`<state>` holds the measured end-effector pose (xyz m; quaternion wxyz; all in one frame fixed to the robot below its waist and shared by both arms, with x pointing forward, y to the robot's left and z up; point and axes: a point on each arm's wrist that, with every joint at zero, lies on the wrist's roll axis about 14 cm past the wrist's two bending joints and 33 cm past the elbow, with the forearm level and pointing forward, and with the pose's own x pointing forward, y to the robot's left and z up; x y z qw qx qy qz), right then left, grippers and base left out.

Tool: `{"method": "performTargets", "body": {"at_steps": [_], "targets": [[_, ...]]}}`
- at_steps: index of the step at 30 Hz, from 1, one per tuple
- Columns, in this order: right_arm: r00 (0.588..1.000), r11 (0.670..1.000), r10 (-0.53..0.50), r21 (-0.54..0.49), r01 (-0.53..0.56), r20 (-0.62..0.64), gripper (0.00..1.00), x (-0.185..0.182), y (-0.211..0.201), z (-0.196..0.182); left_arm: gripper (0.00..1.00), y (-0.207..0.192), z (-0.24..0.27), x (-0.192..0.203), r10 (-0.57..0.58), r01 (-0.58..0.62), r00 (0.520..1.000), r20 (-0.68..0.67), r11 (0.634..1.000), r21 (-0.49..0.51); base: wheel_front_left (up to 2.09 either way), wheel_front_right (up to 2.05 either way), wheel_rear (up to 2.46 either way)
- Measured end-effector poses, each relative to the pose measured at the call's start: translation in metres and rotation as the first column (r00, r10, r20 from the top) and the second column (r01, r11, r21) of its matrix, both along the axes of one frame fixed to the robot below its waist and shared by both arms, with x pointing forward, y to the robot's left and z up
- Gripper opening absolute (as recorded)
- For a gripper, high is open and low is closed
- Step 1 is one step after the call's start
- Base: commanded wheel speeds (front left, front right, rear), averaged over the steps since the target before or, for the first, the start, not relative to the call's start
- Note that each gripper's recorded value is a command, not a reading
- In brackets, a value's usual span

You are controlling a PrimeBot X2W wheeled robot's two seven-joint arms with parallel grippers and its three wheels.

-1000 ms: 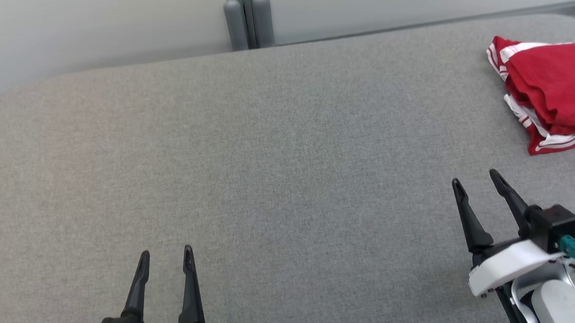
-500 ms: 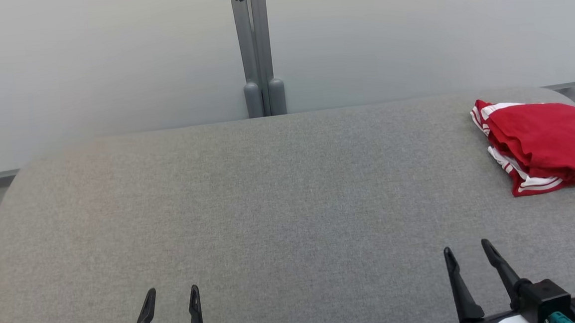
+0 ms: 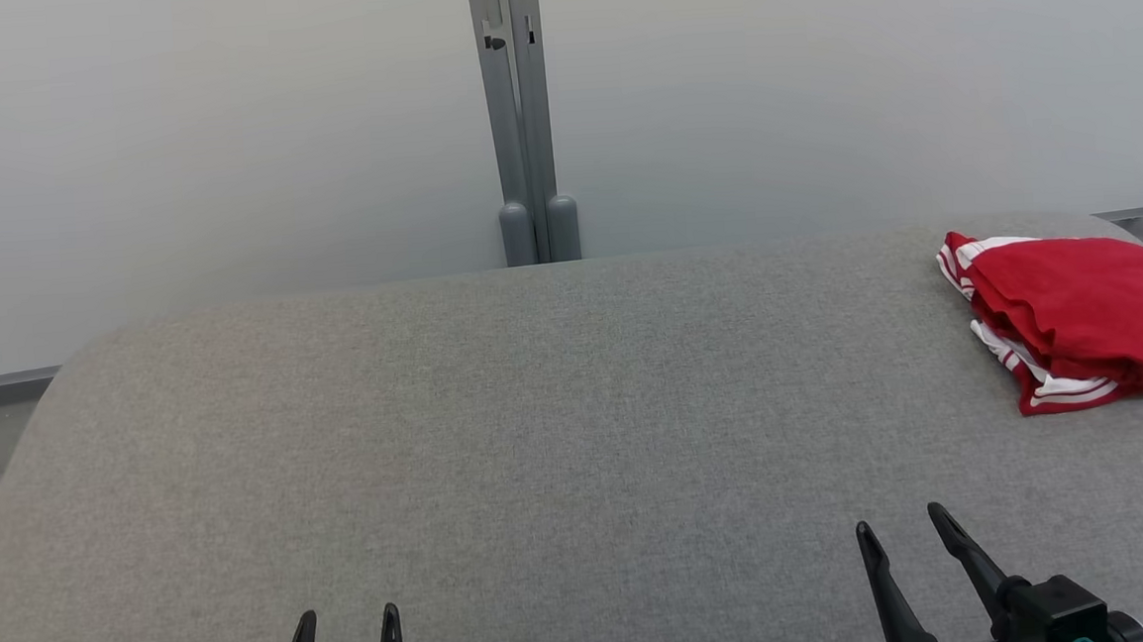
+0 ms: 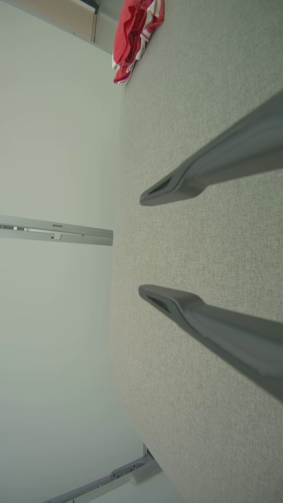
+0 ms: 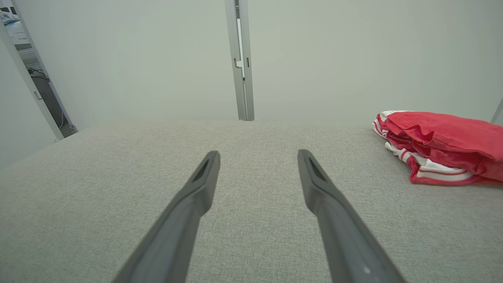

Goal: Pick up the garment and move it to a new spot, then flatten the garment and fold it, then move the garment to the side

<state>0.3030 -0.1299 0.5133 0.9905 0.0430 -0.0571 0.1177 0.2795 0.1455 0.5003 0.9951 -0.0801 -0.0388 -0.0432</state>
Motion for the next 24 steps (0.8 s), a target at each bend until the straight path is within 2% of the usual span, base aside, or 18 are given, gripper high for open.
{"method": "performTargets", "body": {"at_steps": [14,15,20,24], "targets": [[1.0,1.0,0.006,0.003,-0.006,0.0,1.0,-0.002,0.003,0.0,1.0,0.002,0.003,-0.002,0.006,-0.006,1.0,0.012,1.0,0.005,0.0,0.0,0.0],[1.0,1.0,0.007,0.002,-0.007,0.001,0.0,-0.002,0.003,0.0,0.0,0.002,0.003,-0.002,0.009,-0.009,1.0,0.012,1.0,0.005,0.0,0.0,0.0],[0.998,1.0,0.003,-0.001,-0.004,-0.061,0.0,-0.007,0.003,-0.019,0.0,0.002,-0.015,-0.005,0.007,-0.006,0.999,-0.047,1.0,0.005,0.0,0.0,0.0],[0.995,0.997,-0.011,0.07,0.018,-0.095,0.0,-0.006,-0.002,-0.023,0.0,0.005,-0.02,-0.004,0.019,-0.025,0.997,-0.081,0.998,-0.065,0.0,0.0,0.0]]}}
